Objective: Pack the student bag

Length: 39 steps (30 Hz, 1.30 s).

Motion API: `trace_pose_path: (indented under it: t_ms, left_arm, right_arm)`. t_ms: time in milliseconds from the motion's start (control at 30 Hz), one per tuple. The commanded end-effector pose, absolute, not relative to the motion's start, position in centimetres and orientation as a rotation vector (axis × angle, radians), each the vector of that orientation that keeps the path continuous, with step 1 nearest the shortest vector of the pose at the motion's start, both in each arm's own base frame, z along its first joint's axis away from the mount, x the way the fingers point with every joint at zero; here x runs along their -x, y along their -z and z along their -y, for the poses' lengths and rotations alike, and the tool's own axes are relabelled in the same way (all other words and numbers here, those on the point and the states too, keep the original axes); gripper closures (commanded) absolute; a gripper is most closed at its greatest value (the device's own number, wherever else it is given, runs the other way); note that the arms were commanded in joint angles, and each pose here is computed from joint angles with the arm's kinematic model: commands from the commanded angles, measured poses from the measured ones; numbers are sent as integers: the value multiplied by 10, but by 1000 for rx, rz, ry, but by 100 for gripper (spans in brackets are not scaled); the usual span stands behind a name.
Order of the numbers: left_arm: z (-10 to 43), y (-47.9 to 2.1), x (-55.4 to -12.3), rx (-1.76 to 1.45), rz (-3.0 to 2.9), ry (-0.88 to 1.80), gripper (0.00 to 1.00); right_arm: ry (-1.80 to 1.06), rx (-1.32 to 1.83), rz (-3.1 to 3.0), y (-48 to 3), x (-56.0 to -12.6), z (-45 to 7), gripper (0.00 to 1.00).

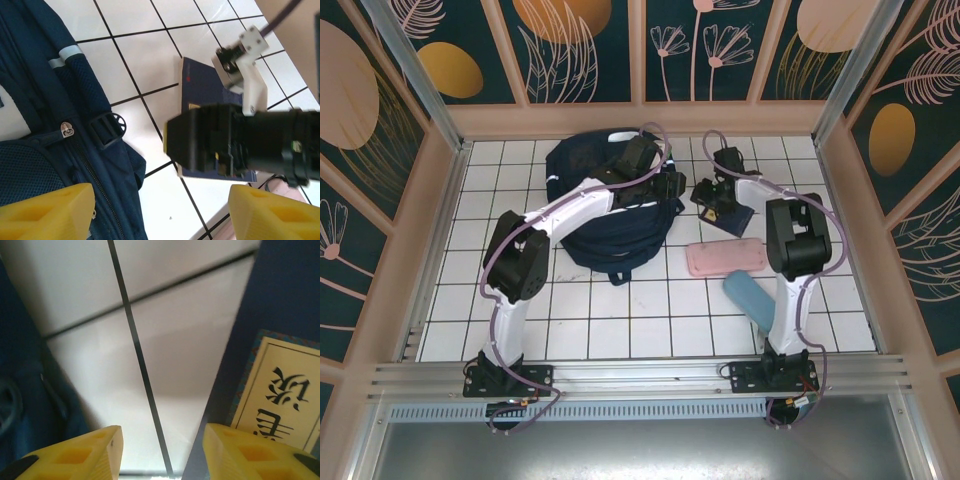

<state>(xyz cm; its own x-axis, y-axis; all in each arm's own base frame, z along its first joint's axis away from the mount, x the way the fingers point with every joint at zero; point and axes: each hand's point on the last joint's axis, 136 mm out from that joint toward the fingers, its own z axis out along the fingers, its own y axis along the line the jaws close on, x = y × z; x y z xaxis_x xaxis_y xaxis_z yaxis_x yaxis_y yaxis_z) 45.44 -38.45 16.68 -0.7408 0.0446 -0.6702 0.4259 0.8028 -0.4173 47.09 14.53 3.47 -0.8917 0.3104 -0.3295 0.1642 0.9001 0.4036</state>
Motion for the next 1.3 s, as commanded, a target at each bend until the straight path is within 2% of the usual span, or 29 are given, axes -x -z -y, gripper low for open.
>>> trace_pose_path:
  t_ms: [0, 100, 233, 367, 467, 767, 1067, 1267]
  left_arm:
    - [392, -162, -457, -329, -2338, 792, 29]
    - [403, -156, -455, -322, -2358, 865, 30]
    - [420, -149, -451, -303, -2391, 971, 32]
    - [437, -140, -447, -273, -2409, 1067, 33]
    - [452, -128, -442, -269, -2437, 1118, 35]
    - [480, -90, -445, -235, -2465, 1068, 49]
    - [482, -54, -450, -213, -2511, 1005, 71]
    - [485, -40, -448, -223, -2536, 1018, 81]
  right_arm:
    - [-627, -308, -2796, -25, -426, -161, 53]
    - [-576, -321, -2709, -56, -436, -151, 53]
    - [-448, -521, -2566, -89, -453, -99, 49]
    - [-363, -731, -2537, -73, -443, -41, 48]
    - [-322, -790, -2561, -57, -434, -21, 49]
    - [-242, -829, -2632, -25, -422, -9, 50]
    - [-386, -705, -2695, -14, -427, -32, 57]
    - [-440, -674, -2691, -15, -430, -39, 59]
